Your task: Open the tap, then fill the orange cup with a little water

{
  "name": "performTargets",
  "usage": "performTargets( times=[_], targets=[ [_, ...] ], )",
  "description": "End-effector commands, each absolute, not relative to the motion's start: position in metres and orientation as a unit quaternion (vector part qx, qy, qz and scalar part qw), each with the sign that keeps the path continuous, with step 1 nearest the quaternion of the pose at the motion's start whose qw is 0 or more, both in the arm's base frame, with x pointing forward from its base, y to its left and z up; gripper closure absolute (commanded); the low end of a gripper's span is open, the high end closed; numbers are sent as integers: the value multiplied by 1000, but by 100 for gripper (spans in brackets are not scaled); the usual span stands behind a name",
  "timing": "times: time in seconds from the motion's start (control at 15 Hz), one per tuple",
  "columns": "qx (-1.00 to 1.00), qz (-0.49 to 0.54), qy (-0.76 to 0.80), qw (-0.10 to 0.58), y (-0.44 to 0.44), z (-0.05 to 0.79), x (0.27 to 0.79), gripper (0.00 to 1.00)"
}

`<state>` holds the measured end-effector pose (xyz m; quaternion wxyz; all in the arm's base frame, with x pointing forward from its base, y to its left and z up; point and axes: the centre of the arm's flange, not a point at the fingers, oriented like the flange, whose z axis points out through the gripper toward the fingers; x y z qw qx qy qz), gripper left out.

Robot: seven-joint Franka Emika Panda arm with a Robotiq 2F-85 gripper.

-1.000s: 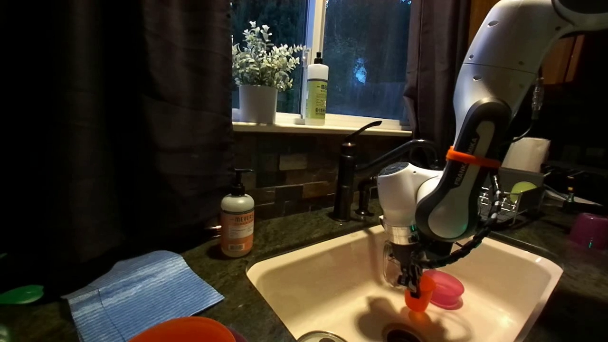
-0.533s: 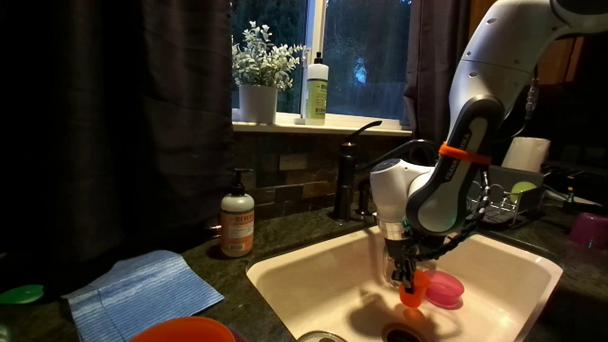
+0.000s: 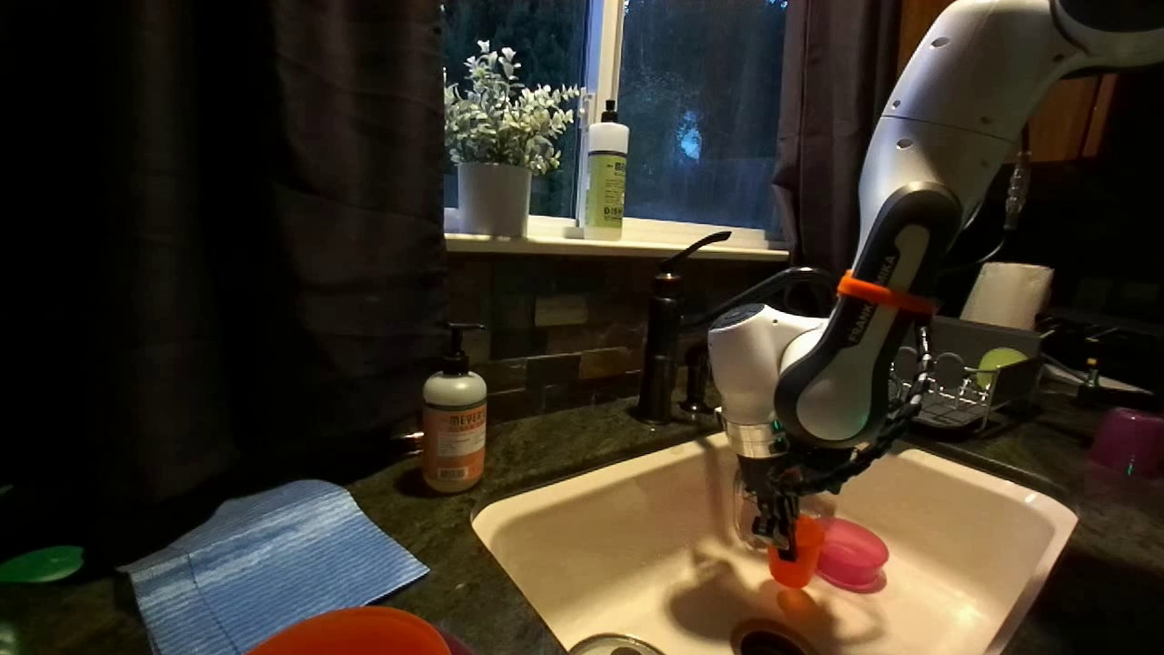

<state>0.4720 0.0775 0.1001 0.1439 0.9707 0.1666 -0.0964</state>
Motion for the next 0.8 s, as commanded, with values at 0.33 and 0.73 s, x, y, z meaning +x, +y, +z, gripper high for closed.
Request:
performTargets(
  times=[0.33, 0.73],
  targets=[
    [964, -114, 182, 155, 74, 96, 472, 99],
    [960, -107, 199, 164, 75, 97, 474, 99]
  ],
)
